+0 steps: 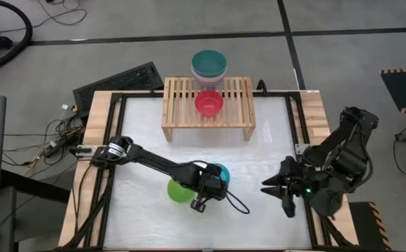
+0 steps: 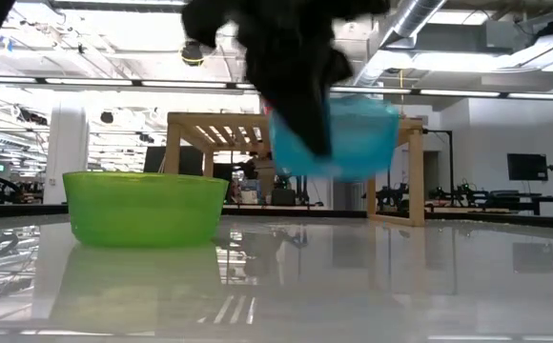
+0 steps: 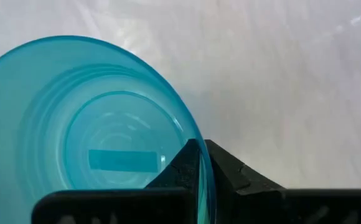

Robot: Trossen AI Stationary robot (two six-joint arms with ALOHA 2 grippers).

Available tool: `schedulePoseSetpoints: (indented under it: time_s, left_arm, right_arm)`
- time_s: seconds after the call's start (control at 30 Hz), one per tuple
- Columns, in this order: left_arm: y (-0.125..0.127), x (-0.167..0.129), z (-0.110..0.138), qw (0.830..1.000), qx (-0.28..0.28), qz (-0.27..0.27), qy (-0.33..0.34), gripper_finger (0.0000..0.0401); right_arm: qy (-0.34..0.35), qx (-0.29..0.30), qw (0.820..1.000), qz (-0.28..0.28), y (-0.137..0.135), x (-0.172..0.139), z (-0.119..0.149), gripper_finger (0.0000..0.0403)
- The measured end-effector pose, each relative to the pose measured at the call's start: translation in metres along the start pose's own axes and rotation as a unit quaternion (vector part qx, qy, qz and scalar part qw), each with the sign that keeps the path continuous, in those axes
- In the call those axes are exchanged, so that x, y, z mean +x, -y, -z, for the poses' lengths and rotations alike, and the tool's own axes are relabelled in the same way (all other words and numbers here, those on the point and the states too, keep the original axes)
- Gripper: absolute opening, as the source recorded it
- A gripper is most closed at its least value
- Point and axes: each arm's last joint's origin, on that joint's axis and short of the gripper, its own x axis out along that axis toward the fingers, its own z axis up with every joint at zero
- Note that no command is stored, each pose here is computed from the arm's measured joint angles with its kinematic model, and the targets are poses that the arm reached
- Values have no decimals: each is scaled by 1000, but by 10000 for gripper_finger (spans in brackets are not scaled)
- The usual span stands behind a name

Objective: Place and stack bowls onto a shelf
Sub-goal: Stack the blue bowl on top of the pink bowl on the shelf

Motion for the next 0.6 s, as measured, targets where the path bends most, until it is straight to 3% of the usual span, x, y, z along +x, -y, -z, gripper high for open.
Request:
schedulePoseSetpoints:
  time_s: [0.17,0.27,0.43,0.6]
  left_arm:
    - [-33,-55,-12,999,37,-27,-3,0]
    - [-63,-85,-11,997,31,-64,-9,0]
    - [-123,-145,2,992,-16,-119,22,0]
    - [-183,-193,32,979,-92,-177,45,0]
  right_arm:
    - [8,-4,1000,-20,2,-16,0,139]
    - [20,-8,999,-23,4,-23,1,139]
    - [29,-22,999,-22,6,-29,4,139]
    - [26,-28,999,-22,4,-30,7,139]
